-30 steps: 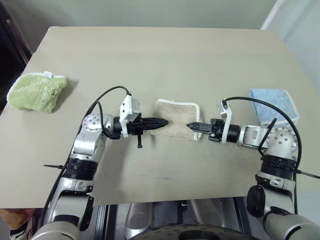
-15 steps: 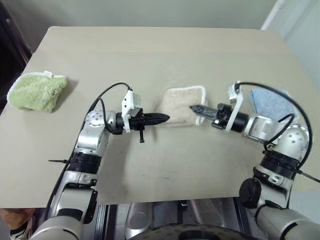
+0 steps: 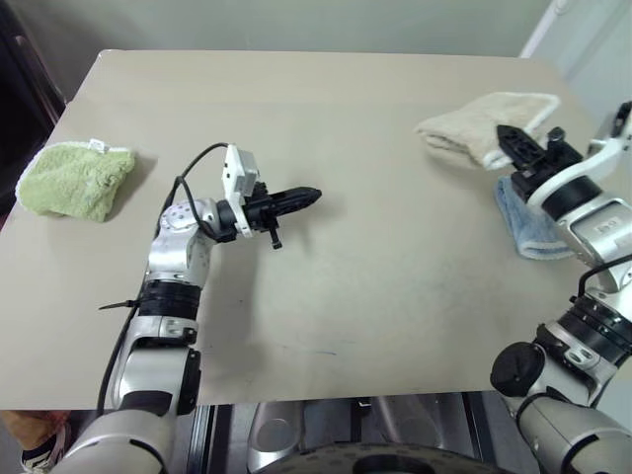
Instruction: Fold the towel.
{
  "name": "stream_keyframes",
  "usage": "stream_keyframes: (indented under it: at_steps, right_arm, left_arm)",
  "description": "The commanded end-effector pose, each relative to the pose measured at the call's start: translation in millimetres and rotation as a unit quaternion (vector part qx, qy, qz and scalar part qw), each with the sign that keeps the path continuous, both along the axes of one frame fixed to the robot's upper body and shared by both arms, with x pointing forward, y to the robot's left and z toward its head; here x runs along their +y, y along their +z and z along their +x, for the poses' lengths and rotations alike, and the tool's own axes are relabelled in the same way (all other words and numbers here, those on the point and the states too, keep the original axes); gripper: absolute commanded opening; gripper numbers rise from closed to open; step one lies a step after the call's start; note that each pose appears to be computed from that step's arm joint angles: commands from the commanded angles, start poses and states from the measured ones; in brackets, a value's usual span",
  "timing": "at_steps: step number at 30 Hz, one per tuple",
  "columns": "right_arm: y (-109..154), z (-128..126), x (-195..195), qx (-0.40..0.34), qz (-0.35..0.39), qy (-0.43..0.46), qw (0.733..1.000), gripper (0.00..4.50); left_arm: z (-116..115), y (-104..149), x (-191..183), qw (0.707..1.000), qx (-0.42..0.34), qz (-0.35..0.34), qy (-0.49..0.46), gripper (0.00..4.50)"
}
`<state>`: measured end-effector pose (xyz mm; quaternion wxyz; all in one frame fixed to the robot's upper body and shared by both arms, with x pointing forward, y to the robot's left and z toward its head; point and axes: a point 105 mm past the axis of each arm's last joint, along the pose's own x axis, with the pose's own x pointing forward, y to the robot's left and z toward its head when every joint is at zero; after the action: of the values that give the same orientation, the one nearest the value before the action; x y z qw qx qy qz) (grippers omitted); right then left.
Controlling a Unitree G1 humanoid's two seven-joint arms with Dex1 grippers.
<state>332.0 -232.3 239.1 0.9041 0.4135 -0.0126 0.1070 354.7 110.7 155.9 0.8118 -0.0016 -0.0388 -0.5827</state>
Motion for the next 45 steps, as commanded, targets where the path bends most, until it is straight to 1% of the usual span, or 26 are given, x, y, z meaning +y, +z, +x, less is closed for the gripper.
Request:
stream_keyframes:
  at_steps: [1, 5, 7, 10, 14, 26, 28, 30, 32, 34, 39, 45]
  right_arm:
    - [12.8, -14.5, -28.8, -0.036, -0.005, -0.087, 0.996, 0.03]
    - [-6.6, -23.9, -53.6, -0.019, 0.028, -0.152, 0.988, 0.03]
    - [-10.6, -29.3, -62.5, -0.026, 0.025, -0.183, 0.983, 0.03]
    - [-19.6, -32.9, -63.4, -0.025, 0.017, -0.195, 0.98, 0.03]
    - [-35.3, -35.5, -68.1, -0.016, 0.03, -0.23, 0.973, 0.03]
    - [-58.9, -34.4, -71.8, 0.022, 0.041, -0.238, 0.97, 0.03]
    - [-66.8, -35.7, -73.1, 0.031, 0.041, -0.237, 0.97, 0.03]
    - [-85.1, -39.5, -78.7, 0.061, 0.034, -0.247, 0.967, 0.03]
    - [-95.0, -43.0, -80.0, 0.075, 0.025, -0.246, 0.966, 0.03]
    - [-98.0, -44.9, -79.9, 0.076, 0.024, -0.242, 0.967, 0.03]
    - [-104.6, -48.1, -84.1, 0.084, 0.028, -0.245, 0.966, 0.03]
    - [-111.7, -49.9, -88.8, 0.094, 0.017, -0.247, 0.964, 0.03]
  left_arm:
    - [-4.6, 9.7, -11.9, 0.999, -0.025, 0.0, -0.021, 0.0]
    - [-5.7, 4.6, -20.4, 0.999, -0.028, 0.014, -0.034, 0.0]
    - [-4.9, 4.6, -23.0, 0.999, -0.028, 0.013, -0.036, 0.0]
    - [-4.3, 5.0, -25.5, 0.999, -0.028, 0.013, -0.04, 0.0]
    - [-4.4, 1.8, -25.3, 0.998, -0.028, 0.017, -0.045, 0.0]
    - [-6.6, -6.3, -21.6, 0.998, -0.03, 0.025, -0.048, 0.0]
    - [-7.0, -7.5, -21.3, 0.998, -0.03, 0.027, -0.048, 0.0]
    - [-6.1, -7.6, -20.7, 0.998, -0.031, 0.027, -0.045, 0.0]
    - [-4.3, -4.9, -19.8, 0.999, -0.027, 0.016, -0.04, 0.0]
    - [-3.5, -2.7, -18.9, 0.999, -0.022, 0.008, -0.038, 0.0]
    - [-4.8, -6.2, -17.2, 0.999, -0.023, 0.017, -0.04, 0.0]
    - [-5.8, -3.9, -21.0, 0.999, -0.024, 0.016, -0.044, 0.0]
